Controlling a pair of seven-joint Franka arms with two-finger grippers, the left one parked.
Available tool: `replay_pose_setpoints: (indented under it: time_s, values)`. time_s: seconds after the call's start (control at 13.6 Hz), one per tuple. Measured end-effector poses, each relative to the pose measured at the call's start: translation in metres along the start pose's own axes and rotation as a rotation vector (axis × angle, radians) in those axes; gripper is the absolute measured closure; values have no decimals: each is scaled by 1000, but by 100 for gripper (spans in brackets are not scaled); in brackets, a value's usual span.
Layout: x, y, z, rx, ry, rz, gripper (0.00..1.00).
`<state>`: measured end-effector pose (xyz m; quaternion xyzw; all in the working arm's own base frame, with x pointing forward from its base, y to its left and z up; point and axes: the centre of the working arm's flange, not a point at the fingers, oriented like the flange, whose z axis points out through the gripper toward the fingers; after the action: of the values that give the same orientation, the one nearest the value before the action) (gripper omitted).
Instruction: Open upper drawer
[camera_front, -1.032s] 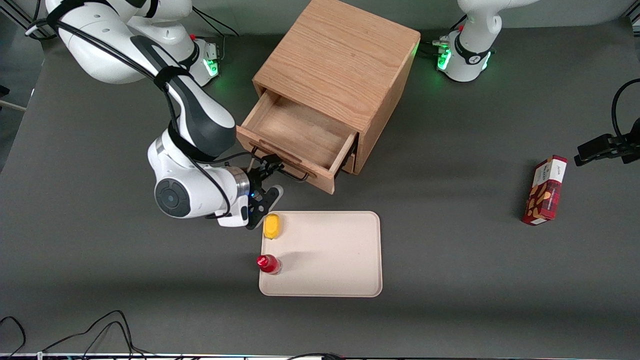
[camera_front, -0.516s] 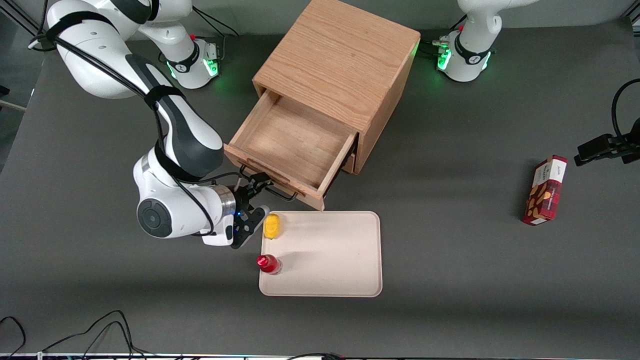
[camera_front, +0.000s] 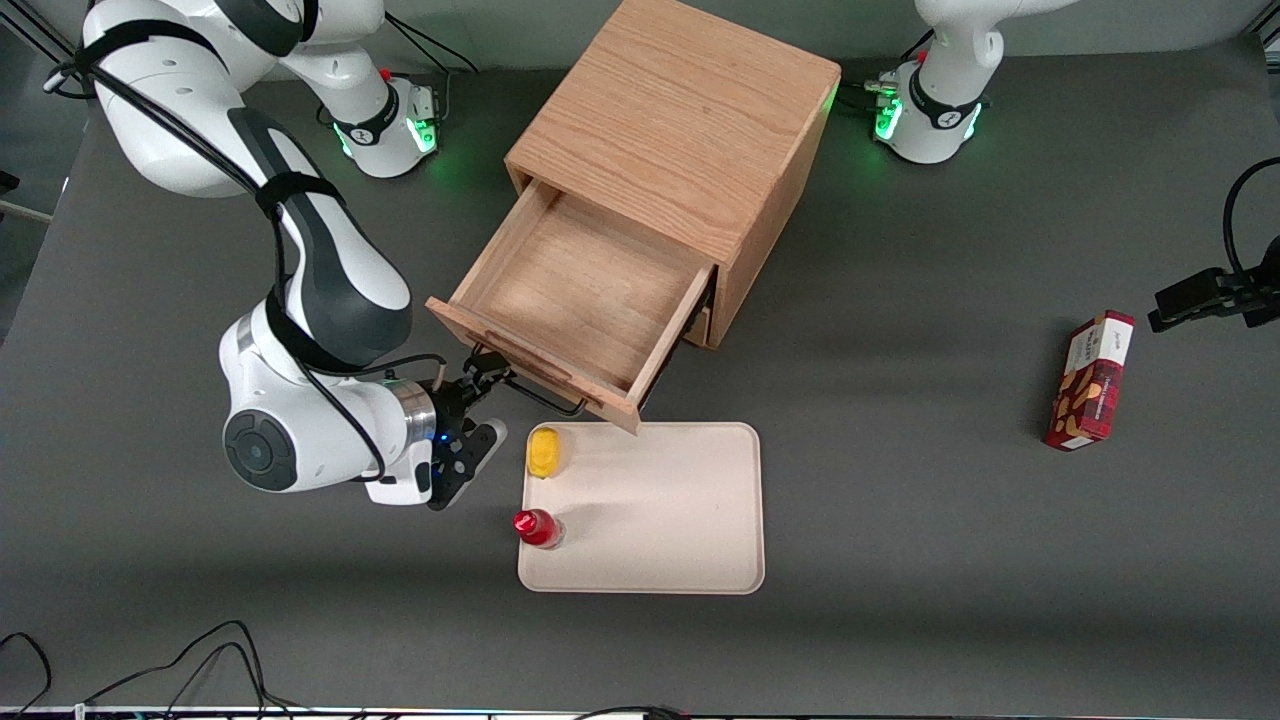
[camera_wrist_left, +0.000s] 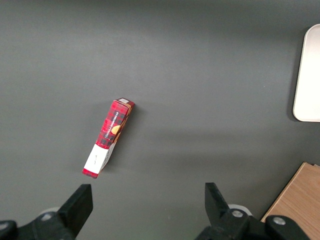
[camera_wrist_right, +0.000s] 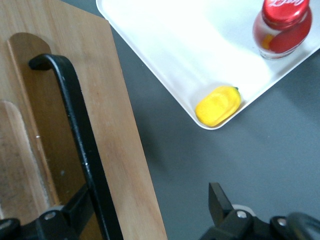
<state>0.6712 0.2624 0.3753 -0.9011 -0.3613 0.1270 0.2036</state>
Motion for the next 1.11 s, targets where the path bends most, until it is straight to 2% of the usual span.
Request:
replay_pose_setpoints:
  time_s: [0.59,0.74,0.81,0.88,0.96,1.03,1.11]
  values:
    - [8,18,-12,3,49,4,0]
    - [7,14,-31,-10,79,-1,0]
    - [4,8,-54,-32,111,-7,0]
    - [-3,-3,-86,-82,146,-18,0]
    - [-16,-22,-123,-155,170,-31,0]
    - [-35,-48,-157,-213,162,-42,0]
    - [-58,-73,-185,-255,131,-40,0]
